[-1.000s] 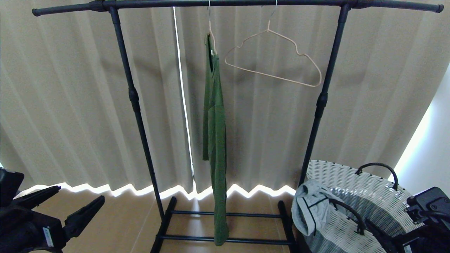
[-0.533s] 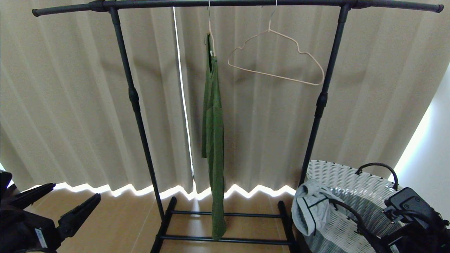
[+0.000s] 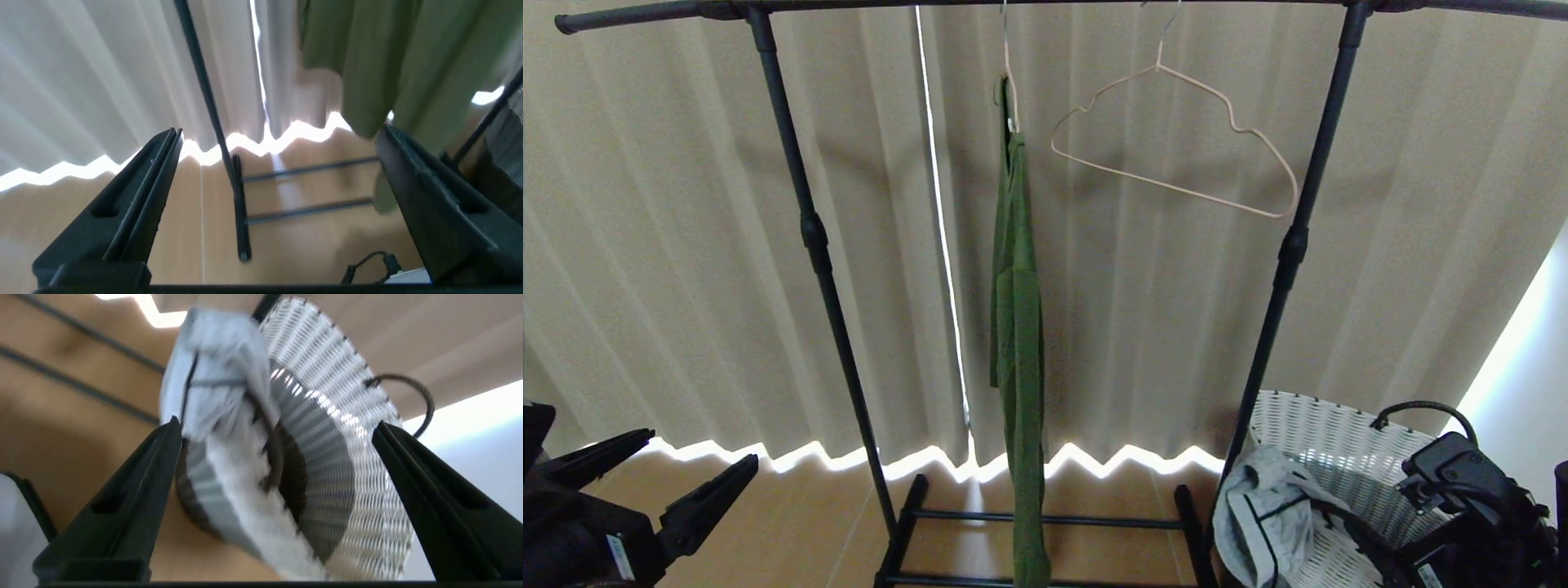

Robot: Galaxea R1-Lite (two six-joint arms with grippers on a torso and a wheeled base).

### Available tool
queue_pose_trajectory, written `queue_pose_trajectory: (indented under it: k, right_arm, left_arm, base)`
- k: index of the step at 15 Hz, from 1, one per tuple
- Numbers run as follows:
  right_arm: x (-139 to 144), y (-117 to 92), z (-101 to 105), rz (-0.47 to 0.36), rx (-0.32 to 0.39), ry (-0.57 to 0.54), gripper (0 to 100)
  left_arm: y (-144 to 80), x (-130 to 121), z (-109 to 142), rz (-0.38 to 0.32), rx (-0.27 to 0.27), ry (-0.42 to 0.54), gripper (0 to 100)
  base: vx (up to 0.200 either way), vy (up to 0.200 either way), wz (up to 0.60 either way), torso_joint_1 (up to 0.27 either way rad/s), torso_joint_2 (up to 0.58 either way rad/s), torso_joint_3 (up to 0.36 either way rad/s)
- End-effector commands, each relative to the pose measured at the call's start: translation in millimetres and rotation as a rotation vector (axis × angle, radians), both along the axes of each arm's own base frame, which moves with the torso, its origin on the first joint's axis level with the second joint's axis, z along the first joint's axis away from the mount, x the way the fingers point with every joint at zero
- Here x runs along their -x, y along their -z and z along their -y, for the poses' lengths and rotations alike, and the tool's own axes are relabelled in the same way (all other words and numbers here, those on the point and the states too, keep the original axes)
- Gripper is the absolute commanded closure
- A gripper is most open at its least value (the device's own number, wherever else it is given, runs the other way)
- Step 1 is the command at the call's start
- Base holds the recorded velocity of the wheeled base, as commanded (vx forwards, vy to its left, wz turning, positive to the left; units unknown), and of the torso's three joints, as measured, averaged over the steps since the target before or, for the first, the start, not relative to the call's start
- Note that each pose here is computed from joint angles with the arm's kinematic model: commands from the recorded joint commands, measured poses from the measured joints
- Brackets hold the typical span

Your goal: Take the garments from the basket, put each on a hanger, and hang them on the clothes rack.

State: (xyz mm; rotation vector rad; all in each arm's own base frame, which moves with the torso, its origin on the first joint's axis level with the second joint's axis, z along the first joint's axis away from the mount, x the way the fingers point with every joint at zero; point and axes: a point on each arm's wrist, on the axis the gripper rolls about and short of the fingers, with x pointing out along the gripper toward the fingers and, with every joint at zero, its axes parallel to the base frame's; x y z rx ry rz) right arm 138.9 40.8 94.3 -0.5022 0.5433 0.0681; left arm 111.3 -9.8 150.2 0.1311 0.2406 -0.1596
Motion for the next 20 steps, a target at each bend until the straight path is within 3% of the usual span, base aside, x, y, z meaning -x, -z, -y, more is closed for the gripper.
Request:
queue_pose_trajectory:
  k: [1,8,11,15,17,20]
  right_arm:
    - [-1,0,-1,-0.003,0.000,-0.004,0]
    - [-21,0,-11,-0.049,-0.058,-0.114,0]
    - [-65,20,-30,-0.184,-0.005,-0.111,0]
    - [-90,9,-48,-0.359,0.037,-0.105,0]
    - [-103,20,-55,-0.425,0.061,-0.064,0]
    - [-117,36,-58,-0.436,0.153,0.015,0]
  left_arm:
    - [1,-1,0,-0.007,-0.002,0.001,0]
    - [3,1,0,-0.010,-0.005,0.006,0]
    - [3,1,0,-0.007,-0.005,0.006,0]
    - [2,1,0,-0.008,-0.005,0.006,0]
    - [2,0,0,-0.010,-0.005,0.006,0]
    - [3,0,0,-0.012,-0.003,0.007,0]
  base:
    - [0.000,0.000,0.00,0.000,0.00,0.000]
    - [0.000,0.000,0.00,0.000,0.00,0.000]
    - [0.000,0.000,0.00,0.000,0.00,0.000]
    - [0.000,0.000,0.00,0.000,0.00,0.000]
    - [0.000,0.000,0.00,0.000,0.00,0.000]
    - [0.000,0.000,0.00,0.000,0.00,0.000]
